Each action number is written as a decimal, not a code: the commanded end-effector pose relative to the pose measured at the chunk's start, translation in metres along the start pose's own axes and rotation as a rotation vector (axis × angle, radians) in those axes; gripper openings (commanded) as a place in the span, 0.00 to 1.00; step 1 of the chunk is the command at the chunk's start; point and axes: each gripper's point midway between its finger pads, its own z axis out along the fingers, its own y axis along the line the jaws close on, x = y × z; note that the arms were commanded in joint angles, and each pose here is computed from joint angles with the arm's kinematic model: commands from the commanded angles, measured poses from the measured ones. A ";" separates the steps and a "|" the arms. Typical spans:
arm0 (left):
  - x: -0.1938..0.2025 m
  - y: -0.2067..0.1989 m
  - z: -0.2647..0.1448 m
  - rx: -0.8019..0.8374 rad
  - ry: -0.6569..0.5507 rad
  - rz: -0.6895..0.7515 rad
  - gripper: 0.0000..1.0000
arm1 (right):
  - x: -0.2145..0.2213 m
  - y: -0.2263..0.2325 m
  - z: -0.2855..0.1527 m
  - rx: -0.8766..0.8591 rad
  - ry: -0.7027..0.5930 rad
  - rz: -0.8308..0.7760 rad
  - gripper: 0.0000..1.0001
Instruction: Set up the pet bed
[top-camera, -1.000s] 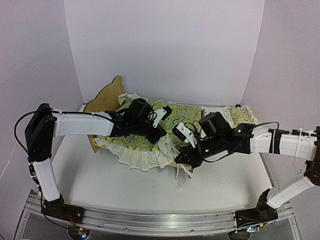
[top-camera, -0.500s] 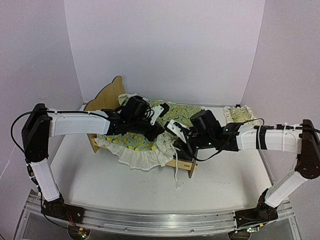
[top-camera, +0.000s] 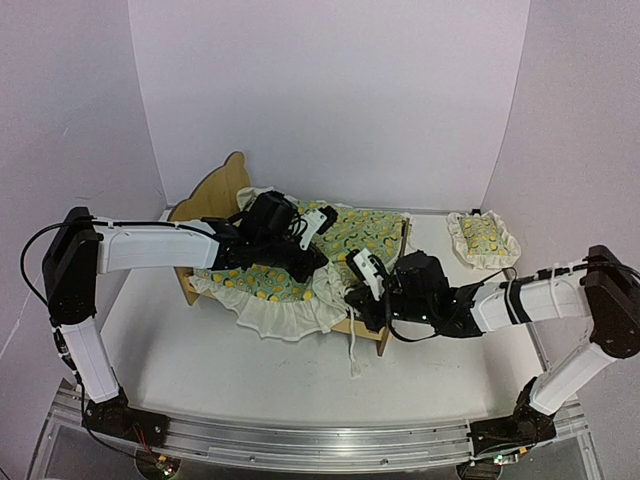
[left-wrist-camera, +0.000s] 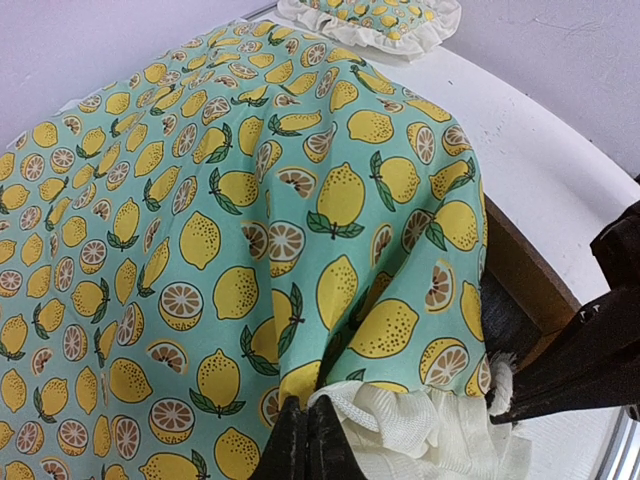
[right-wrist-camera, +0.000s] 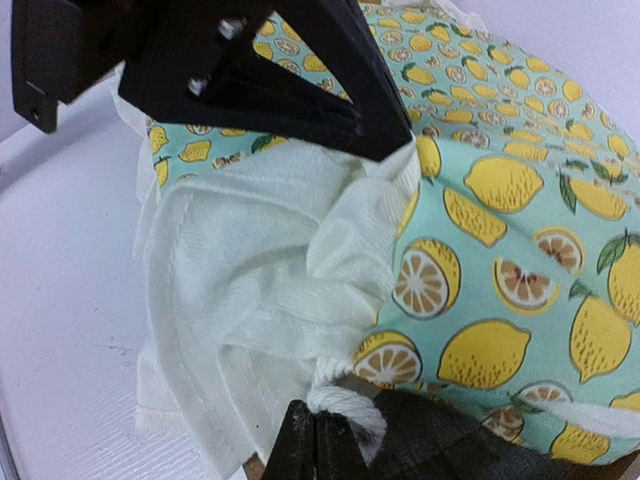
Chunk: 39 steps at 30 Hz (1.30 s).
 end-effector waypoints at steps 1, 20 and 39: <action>-0.028 0.002 -0.019 -0.007 -0.084 0.007 0.00 | -0.041 -0.007 -0.013 0.030 -0.163 0.118 0.00; -0.032 -0.002 -0.019 0.019 -0.090 0.006 0.00 | 0.004 -0.025 -0.009 0.142 -0.083 0.380 0.00; -0.034 -0.007 -0.024 0.041 -0.098 0.010 0.00 | 0.076 -0.007 -0.020 0.223 0.380 0.288 0.00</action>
